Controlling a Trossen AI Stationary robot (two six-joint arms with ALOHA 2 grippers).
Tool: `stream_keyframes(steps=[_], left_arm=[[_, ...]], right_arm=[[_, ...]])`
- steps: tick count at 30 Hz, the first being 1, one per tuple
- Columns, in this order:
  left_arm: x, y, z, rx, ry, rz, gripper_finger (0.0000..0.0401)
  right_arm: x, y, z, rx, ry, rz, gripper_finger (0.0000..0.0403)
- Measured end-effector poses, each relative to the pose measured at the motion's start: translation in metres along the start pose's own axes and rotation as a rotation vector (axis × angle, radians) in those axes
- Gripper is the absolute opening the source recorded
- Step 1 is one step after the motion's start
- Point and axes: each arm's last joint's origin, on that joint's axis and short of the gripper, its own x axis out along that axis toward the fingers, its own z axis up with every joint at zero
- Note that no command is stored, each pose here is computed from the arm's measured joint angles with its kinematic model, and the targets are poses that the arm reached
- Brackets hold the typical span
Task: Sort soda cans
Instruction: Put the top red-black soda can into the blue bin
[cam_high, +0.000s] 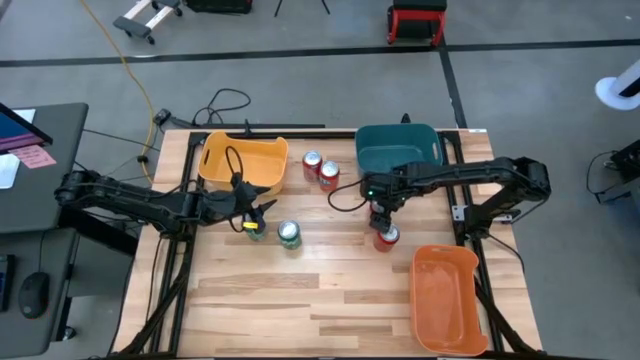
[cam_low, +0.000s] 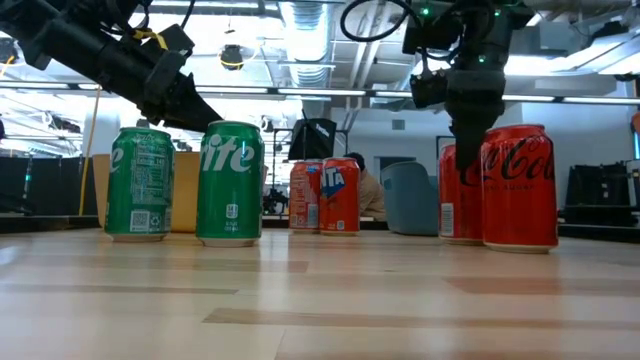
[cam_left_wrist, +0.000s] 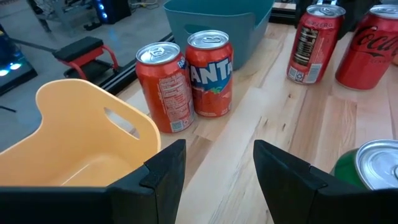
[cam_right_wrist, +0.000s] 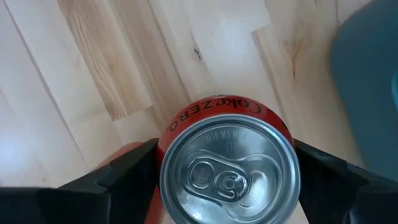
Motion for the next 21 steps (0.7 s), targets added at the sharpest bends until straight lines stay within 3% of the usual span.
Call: stream_keyframes(steps=[3, 9, 21], left_arm=[[0.0, 0.0, 0.0, 0.003, 0.0, 0.0, 0.0185], [0.0, 0.0, 0.0, 0.005, 0.003, 0.001, 0.0185], [0.0, 0.0, -0.002, 0.007, 0.019, 0.005, 0.0185]], right_arm=[[0.0, -0.002, 0.002, -0.026, -0.012, -0.003, 0.0337], [0.0, -0.01, -0.002, 0.056, 0.03, -0.042, 0.0321], [-0.013, -0.008, 0.012, 0.021, -0.035, -0.016, 0.0318]])
